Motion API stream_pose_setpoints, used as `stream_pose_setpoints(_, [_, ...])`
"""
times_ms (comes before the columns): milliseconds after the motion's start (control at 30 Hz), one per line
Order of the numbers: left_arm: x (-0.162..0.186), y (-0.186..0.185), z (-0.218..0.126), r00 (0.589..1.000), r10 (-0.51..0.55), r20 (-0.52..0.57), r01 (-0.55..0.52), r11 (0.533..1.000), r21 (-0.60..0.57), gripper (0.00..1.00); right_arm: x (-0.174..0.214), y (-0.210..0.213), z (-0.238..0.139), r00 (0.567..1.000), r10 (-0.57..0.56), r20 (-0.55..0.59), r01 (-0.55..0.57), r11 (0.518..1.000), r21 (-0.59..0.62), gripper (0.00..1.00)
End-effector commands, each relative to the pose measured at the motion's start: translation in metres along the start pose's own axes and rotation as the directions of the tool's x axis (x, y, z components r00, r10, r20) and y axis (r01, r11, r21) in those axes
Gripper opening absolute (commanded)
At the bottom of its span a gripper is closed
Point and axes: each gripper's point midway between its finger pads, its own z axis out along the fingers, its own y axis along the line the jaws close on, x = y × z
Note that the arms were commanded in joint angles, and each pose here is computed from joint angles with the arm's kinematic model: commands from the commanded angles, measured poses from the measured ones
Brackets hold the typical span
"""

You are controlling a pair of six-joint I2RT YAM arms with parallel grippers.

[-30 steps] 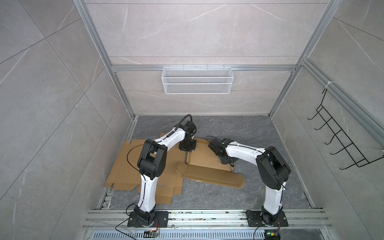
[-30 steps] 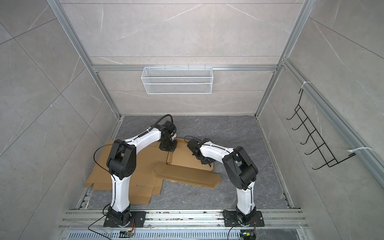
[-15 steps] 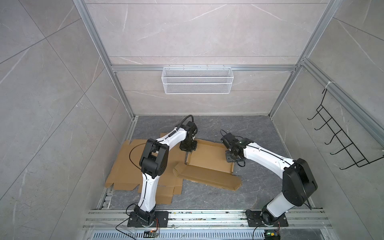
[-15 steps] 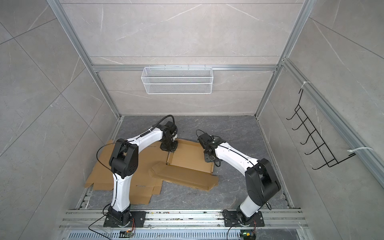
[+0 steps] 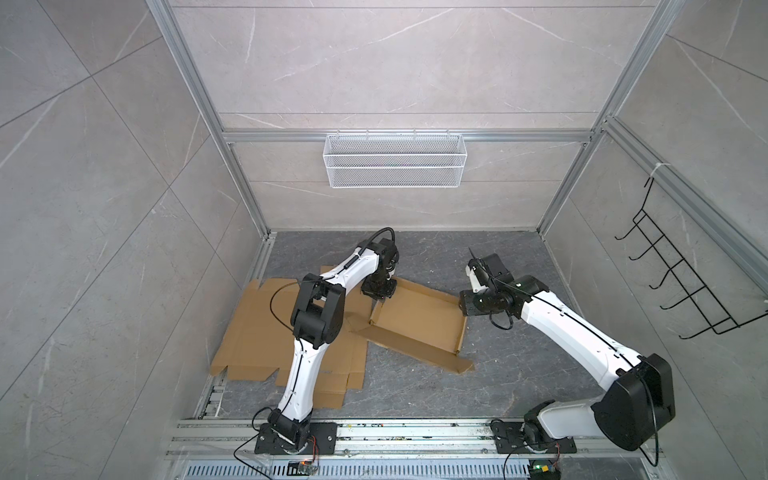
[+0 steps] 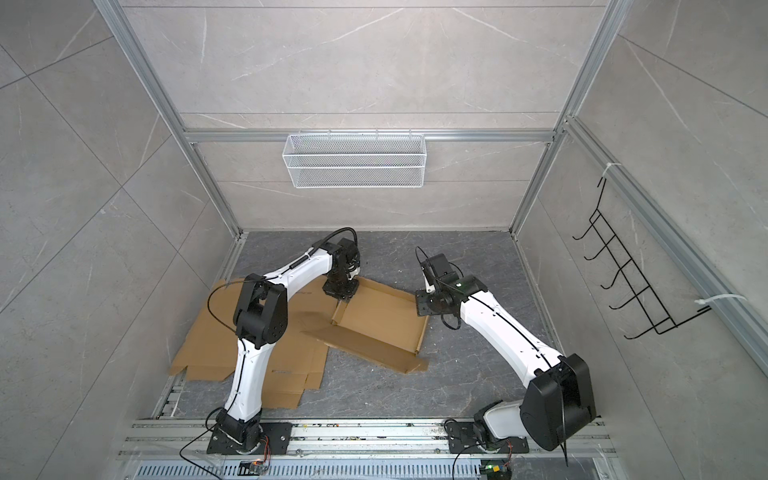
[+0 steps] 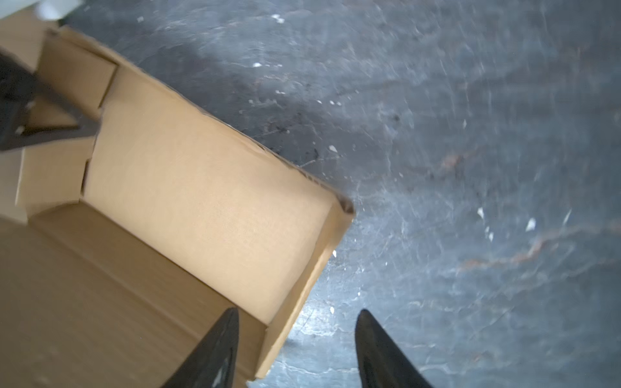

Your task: Fold the paper box

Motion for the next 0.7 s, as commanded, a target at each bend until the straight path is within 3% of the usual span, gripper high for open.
stream_pose_setpoints(0, [0.018,0.005,-0.003,0.991,0.086,-0.106,-0.091,0.995,-0.046,0.0,-0.015,0.02,0.01,0.975,-0.22,-0.002,0.219,0.972,-0.087,0.58])
stream_pose_setpoints(100, [0.012,0.006,-0.009,0.993,0.081,-0.09,-0.086,0.995,-0.058,0.0,-0.022,0.028,0.035,0.959,-0.282,-0.036,0.277,0.954,-0.119,0.59])
stream_pose_setpoints(233, [0.008,0.003,0.0,0.992,0.074,-0.103,-0.078,0.996,-0.043,0.0,-0.031,0.046,0.066,0.949,-0.31,-0.063,0.291,0.934,-0.206,0.6])
stream_pose_setpoints(433, [0.004,-0.001,-0.001,0.994,0.072,-0.086,-0.075,0.997,-0.029,0.01,-0.035,0.054,0.112,0.936,-0.329,-0.124,0.293,0.925,-0.242,0.58])
stream_pose_setpoints(667, [-0.013,-0.009,-0.021,0.998,0.057,-0.001,-0.057,0.998,-0.003,0.18,-0.029,0.041,0.148,0.936,-0.28,-0.216,0.246,0.954,-0.17,0.47])
